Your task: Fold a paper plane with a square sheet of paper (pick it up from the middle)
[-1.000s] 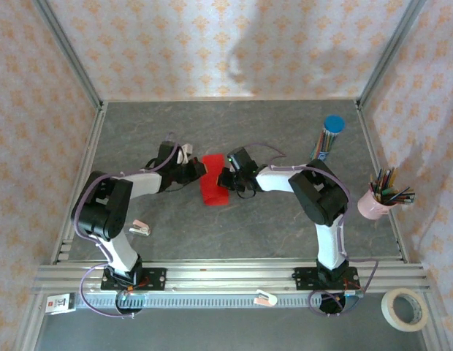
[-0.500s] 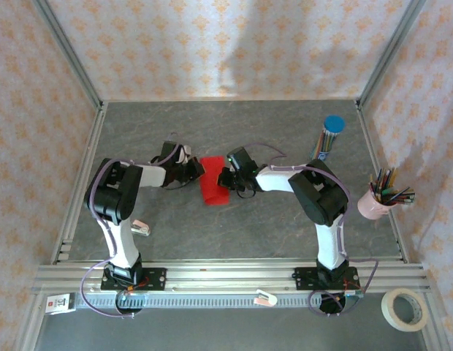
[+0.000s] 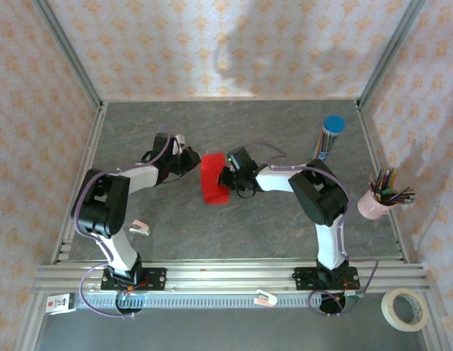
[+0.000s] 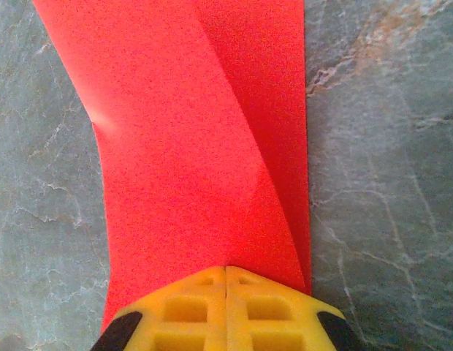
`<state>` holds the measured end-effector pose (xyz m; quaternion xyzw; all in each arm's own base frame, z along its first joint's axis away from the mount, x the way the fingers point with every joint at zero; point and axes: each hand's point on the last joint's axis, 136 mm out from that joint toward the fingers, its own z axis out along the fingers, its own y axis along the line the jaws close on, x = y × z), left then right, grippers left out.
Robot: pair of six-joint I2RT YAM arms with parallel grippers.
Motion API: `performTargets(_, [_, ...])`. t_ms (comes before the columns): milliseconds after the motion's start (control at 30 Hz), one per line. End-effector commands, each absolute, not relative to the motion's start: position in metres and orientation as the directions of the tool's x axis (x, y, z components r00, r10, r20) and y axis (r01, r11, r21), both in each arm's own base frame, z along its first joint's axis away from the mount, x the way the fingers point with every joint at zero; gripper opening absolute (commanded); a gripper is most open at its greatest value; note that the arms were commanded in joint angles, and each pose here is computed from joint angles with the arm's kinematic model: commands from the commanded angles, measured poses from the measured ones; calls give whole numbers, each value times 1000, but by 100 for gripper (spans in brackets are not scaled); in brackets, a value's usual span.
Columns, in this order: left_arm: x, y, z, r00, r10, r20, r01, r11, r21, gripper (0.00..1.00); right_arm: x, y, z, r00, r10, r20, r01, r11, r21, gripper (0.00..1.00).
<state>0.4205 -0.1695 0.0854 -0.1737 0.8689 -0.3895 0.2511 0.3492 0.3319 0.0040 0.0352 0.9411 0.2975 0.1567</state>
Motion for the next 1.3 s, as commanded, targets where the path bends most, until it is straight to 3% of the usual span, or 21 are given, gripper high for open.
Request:
performTargets(0, [420,-192,76,-847,-457,-269,-94,628,-772,0,268,216,-111,-988,154,-26,151,983,102,2])
performTargets(267, [443,-194,40,-864,-437,-251,-133,677,-723,0,263,212,-113,-988,151,-18,149,985,86,2])
performTargets(367, [451,-177,22,-844,-459,-277,-186,735,-652,0,263,210,-112,-988,150,-22,148,986,80,2])
performTargets(633, [466,-134,-2,-795,-535,-285,-285,745,-603,0,262,205,-113,-988,149,-30,147,987,60,1])
performTargets(900, [491,-105,23,-768,-523,-370,-249,776,-580,0,263,205,-113,-988,149,-33,147,987,66,1])
performTargets(1100, [484,-141,71,-790,-492,-366,-137,724,-676,0,263,208,-111,-987,156,-35,153,985,81,2])
performTargets(1267, [452,-187,61,-843,-452,-292,-130,698,-705,0,264,209,-111,-986,160,-34,157,984,88,2])
